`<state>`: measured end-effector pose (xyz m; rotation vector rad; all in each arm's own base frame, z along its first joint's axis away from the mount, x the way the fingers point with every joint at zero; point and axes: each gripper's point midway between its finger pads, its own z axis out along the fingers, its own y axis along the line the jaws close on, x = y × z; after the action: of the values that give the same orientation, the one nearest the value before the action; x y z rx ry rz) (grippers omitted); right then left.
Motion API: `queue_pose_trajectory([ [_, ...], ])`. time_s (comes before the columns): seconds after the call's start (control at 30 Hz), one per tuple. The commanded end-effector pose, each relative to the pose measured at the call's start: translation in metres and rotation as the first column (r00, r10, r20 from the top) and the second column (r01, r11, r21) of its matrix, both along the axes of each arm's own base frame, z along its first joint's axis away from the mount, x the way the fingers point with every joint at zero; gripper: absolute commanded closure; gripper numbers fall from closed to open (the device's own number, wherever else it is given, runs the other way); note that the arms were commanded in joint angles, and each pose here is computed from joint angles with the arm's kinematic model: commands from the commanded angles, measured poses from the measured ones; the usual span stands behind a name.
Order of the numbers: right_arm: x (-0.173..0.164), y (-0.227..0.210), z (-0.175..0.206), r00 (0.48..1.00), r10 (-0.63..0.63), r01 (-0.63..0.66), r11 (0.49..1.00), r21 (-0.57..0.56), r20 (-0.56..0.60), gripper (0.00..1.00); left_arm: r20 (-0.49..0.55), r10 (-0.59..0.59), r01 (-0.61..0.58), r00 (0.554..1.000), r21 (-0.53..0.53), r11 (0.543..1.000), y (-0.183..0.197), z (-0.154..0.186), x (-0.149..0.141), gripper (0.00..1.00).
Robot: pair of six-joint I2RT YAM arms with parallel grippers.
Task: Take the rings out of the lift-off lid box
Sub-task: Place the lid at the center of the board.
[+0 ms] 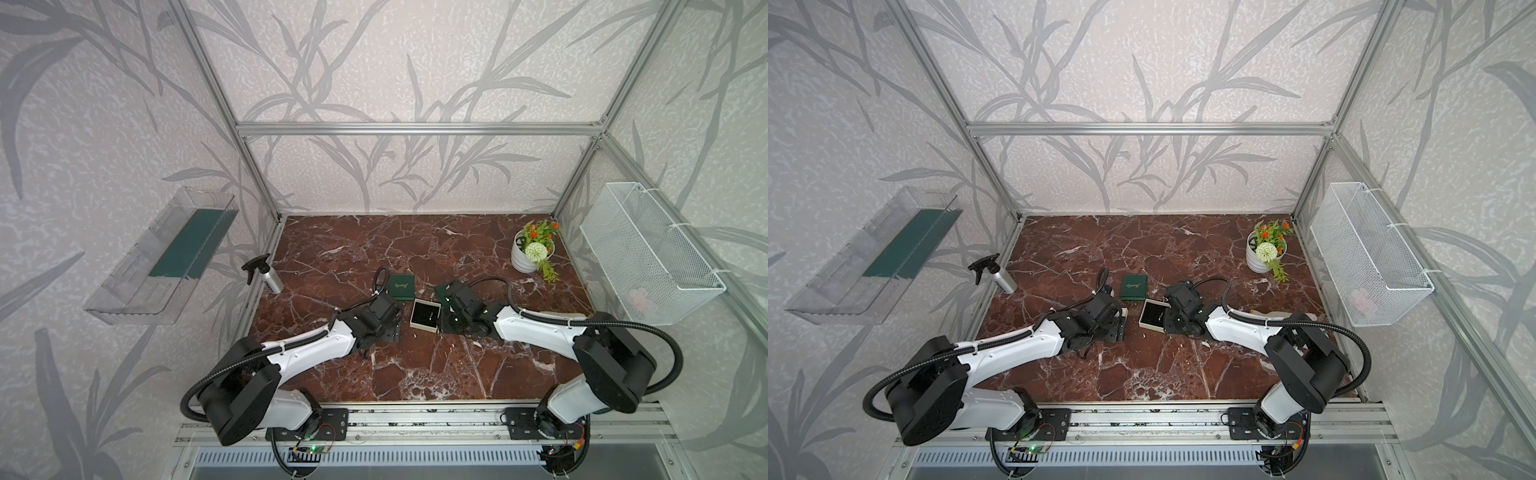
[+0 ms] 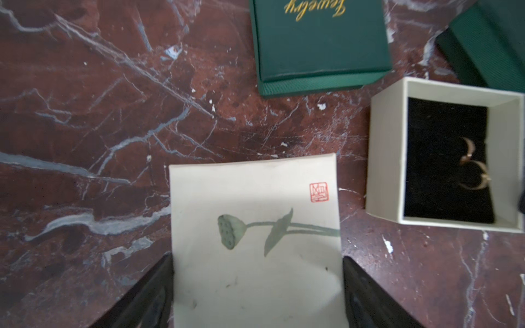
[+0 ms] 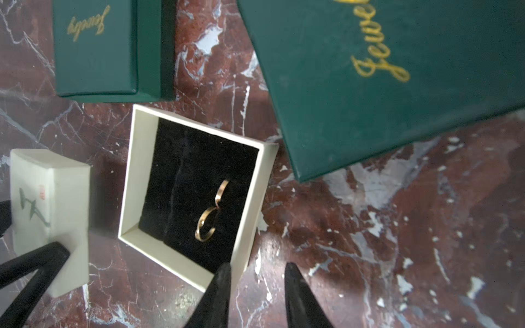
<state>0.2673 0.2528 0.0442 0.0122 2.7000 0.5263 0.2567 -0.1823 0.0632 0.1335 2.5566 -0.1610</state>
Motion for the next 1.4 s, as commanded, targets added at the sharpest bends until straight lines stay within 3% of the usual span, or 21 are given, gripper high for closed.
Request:
queue_pose_trajectory([
  [0.0, 0.004, 0.000, -0.002, 0.999, 0.040, -0.040, 0.997, -0.063, 0.005, 0.67, 0.052, 0.021, -0.020, 0.998, -0.021, 1.000, 0.001, 0.016, 0.005, 0.14],
  [0.3, 0.019, 0.017, 0.005, 0.977, 0.211, -0.204, 0.969, -0.138, 0.040, 0.66, 0.079, 0.003, -0.004, 0.997, 0.015, 1.000, 0.006, 0.019, 0.007, 0.12],
  [0.47, 0.020, 0.019, 0.010, 0.968, 0.245, -0.235, 0.960, -0.151, 0.050, 0.62, 0.062, 0.005, -0.007, 0.998, 0.034, 0.999, 0.011, 0.013, 0.003, 0.11],
  [0.73, 0.014, 0.025, 0.023, 0.966, 0.252, -0.247, 0.965, -0.092, 0.048, 0.47, 0.075, 0.017, -0.020, 0.997, 0.032, 0.999, 0.015, 0.015, 0.002, 0.03],
  [1.0, 0.000, 0.036, 0.042, 0.971, 0.234, -0.233, 0.972, -0.029, 0.041, 0.61, 0.098, -0.032, 0.038, 0.995, -0.059, 0.998, -0.004, 0.027, 0.005, 0.04],
  [1.37, -0.002, 0.064, 0.030, 0.965, 0.262, -0.261, 0.965, -0.032, 0.001, 0.66, 0.085, -0.038, 0.048, 0.996, -0.125, 0.991, -0.013, 0.023, 0.011, 0.09],
])
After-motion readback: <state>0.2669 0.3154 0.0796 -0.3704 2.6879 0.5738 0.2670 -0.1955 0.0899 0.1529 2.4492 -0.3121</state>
